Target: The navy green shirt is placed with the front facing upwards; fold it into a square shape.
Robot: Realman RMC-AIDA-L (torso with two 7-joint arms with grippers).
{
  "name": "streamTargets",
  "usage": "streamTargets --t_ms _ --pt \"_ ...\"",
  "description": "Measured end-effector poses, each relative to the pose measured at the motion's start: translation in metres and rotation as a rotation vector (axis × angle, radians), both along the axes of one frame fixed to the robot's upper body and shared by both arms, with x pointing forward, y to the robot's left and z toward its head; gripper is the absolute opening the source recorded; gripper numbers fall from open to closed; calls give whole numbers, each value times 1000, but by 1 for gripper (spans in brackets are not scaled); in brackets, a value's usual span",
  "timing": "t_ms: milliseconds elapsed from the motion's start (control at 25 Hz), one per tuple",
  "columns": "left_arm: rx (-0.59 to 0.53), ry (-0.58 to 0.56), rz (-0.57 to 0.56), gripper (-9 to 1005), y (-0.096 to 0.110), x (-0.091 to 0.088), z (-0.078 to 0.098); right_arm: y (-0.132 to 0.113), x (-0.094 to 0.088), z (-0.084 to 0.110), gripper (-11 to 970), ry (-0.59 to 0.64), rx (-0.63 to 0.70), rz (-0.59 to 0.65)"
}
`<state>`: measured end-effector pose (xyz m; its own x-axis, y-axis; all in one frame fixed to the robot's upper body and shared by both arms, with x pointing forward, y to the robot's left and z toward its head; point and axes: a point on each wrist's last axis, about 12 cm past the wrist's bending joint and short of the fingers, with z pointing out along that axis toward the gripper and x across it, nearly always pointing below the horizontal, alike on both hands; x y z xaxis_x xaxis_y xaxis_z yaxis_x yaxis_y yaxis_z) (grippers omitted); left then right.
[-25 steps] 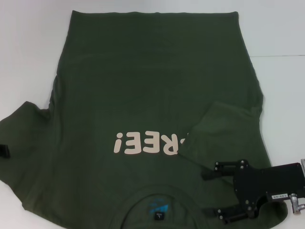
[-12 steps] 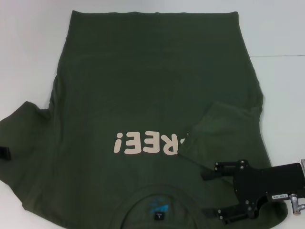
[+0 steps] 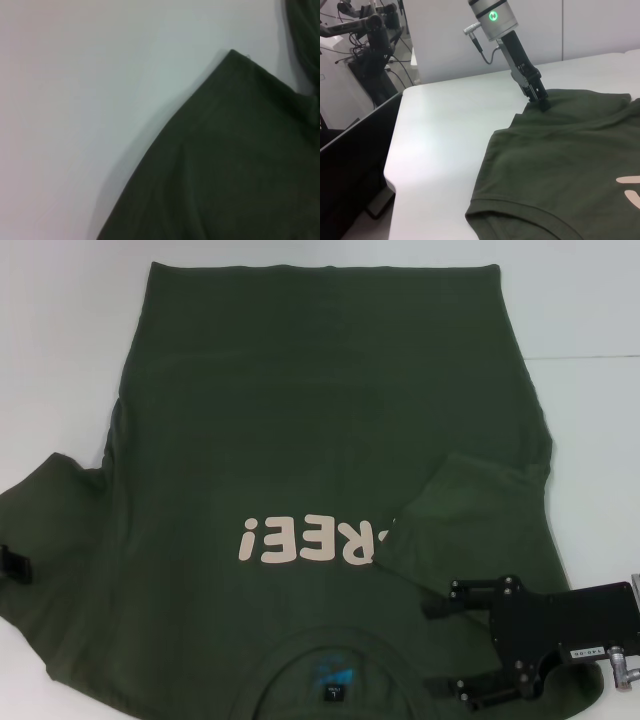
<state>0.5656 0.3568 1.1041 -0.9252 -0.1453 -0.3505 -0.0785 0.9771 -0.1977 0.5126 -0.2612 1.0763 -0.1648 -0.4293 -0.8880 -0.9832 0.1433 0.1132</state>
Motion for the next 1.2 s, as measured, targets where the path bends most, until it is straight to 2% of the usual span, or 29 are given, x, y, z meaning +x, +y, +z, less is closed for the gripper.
streamTargets --t_ms 160,400,520,680,1040,1200 --pt "7 -4 -12 569 -2 2 1 0 0 0 867 1 0 -1" --pt "10 -7 -13 361 -3 2 2 0 -1 -1 867 5 1 -2" --pt "11 -9 -13 130 -2 3 2 0 -1 -1 867 6 2 -2" --pt "14 -13 -15 78 -2 3 3 0 -1 -1 867 6 2 -2" --pt "37 -33 -28 41 -2 3 9 0 -1 -1 867 6 2 -2" --pt "56 -52 -66 30 -11 4 15 -2 -1 -2 867 7 3 -15"
